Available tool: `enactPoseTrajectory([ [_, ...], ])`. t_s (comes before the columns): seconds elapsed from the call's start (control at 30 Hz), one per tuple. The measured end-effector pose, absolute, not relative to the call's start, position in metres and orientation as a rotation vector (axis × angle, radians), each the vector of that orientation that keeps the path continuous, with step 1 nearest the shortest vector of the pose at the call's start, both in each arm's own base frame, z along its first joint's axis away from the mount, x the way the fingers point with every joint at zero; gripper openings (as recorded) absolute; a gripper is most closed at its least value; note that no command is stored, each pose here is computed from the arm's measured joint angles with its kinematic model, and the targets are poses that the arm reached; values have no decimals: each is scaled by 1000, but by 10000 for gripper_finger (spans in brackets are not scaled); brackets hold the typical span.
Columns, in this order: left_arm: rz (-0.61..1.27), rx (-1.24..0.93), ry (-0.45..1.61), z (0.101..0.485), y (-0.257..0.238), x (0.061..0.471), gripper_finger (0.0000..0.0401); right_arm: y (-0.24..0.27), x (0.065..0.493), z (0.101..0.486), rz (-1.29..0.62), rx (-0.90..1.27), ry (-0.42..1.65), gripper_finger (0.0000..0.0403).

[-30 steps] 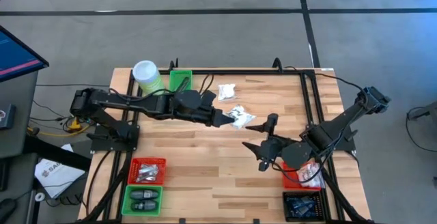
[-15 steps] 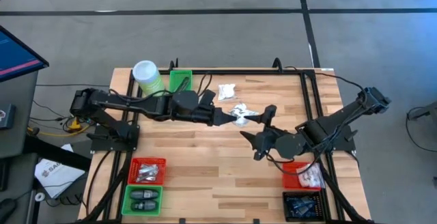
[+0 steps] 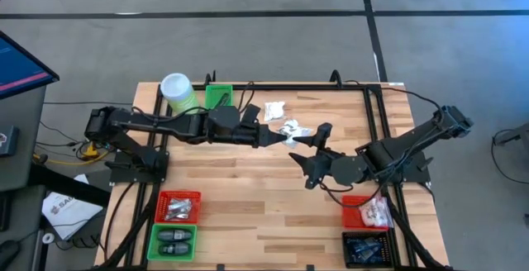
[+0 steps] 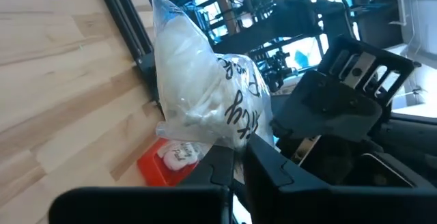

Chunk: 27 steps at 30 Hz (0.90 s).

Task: Pick & Place Travel size toiletries
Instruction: Put the cotton pack into the right red bin

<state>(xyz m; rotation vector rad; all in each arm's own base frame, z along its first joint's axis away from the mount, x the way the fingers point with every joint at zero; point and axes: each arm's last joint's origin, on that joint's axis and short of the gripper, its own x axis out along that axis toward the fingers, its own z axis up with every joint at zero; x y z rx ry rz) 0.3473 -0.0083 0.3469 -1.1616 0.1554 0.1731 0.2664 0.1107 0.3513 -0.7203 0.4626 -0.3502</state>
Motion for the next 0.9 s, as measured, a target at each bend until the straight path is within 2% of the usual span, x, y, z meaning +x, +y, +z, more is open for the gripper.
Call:
enactPoseTrajectory([
  [0.33,170,-1160,153,347,-7,347,5,99,272,351,-342,-746,485,132],
  [0.6,167,-1163,151,348,-7,347,5,93,274,351,-356,-752,495,77],
  [0.8,167,-1155,155,347,-8,348,18,93,274,351,-354,-751,494,13],
  [0.9,163,-1125,157,347,-8,348,33,94,274,351,-359,-722,488,12],
])
